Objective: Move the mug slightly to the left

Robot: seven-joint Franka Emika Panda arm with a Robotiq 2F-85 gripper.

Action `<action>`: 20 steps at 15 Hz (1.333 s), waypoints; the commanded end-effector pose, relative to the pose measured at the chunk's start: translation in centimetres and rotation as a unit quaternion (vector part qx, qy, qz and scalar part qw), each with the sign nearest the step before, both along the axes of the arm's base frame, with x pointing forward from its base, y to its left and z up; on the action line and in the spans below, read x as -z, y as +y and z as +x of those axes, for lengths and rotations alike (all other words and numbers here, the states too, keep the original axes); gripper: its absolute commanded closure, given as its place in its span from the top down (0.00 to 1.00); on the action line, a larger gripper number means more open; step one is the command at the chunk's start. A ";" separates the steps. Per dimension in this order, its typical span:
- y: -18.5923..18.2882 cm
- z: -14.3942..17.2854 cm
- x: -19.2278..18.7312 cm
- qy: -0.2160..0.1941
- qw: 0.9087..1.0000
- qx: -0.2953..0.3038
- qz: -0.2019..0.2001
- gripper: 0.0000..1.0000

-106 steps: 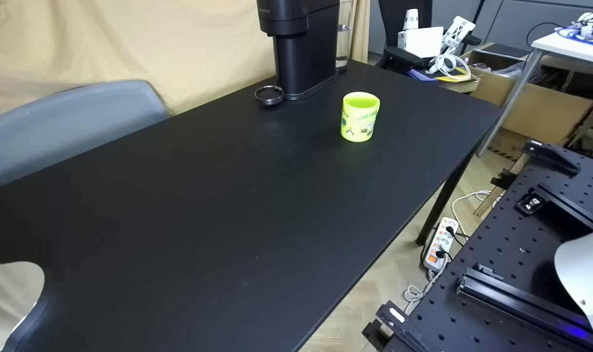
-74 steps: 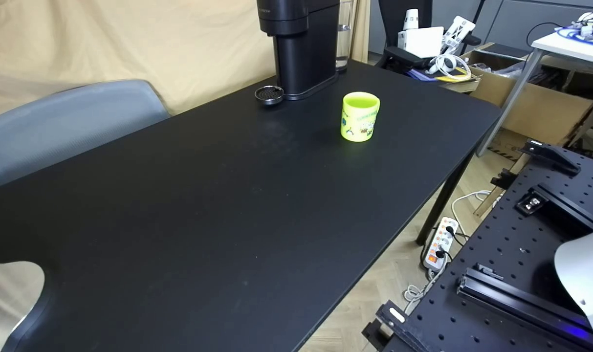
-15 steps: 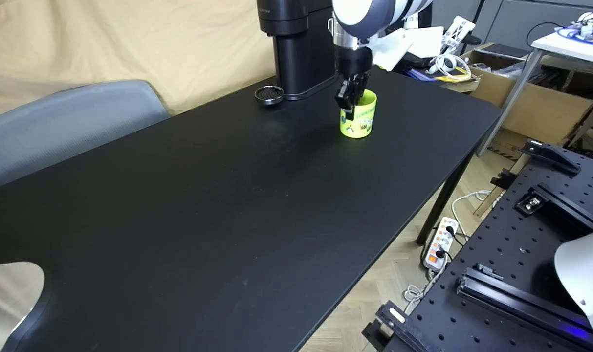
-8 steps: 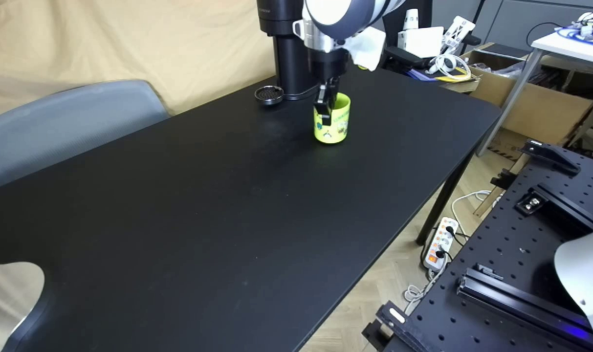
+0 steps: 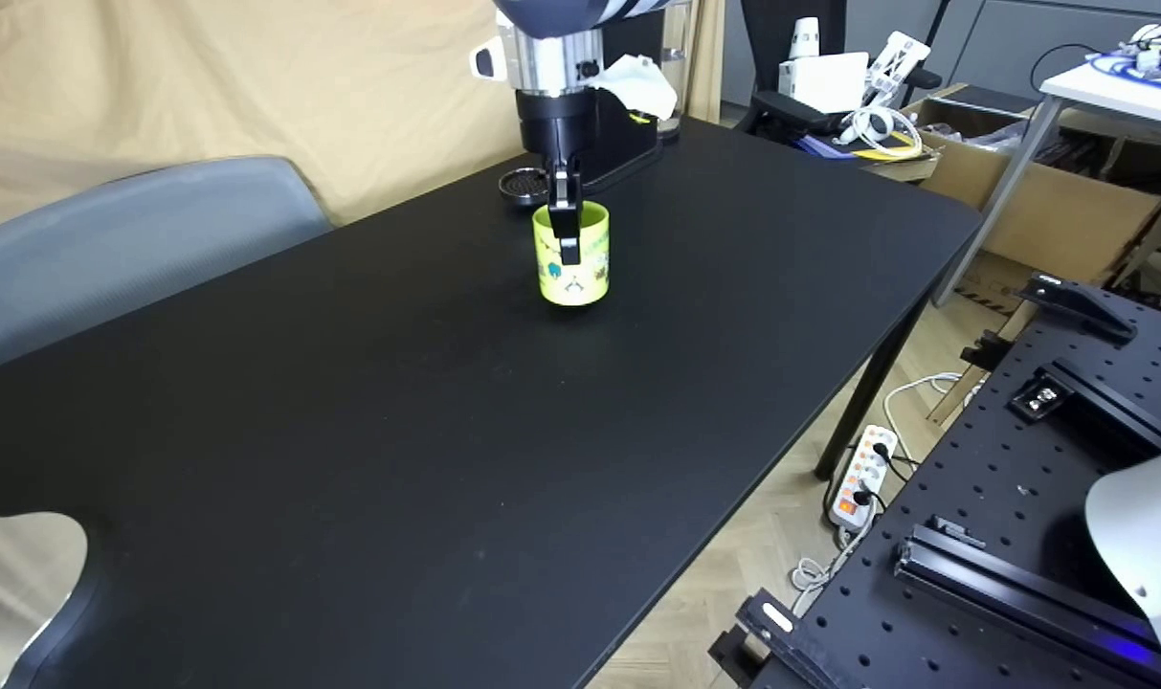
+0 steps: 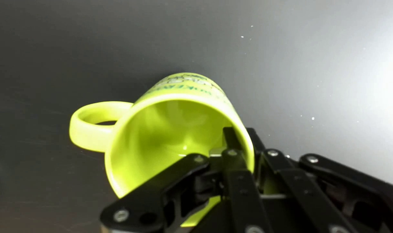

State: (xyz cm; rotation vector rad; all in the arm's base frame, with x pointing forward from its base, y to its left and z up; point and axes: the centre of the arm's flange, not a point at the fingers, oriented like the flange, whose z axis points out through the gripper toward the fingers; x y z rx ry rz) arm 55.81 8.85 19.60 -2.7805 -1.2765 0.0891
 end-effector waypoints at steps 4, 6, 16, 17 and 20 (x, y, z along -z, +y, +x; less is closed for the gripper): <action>0.3 3.5 2.6 -0.018 0.995 -0.087 -0.043 0.02; 0.6 3.3 2.9 -0.040 0.992 -0.099 -0.061 0.02; -1.3 4.5 3.1 -0.058 0.996 -0.029 -0.063 0.48; -1.9 4.3 2.9 -0.052 0.997 -0.014 -0.062 0.55; -3.3 3.7 1.6 -0.051 0.996 0.027 -0.063 0.74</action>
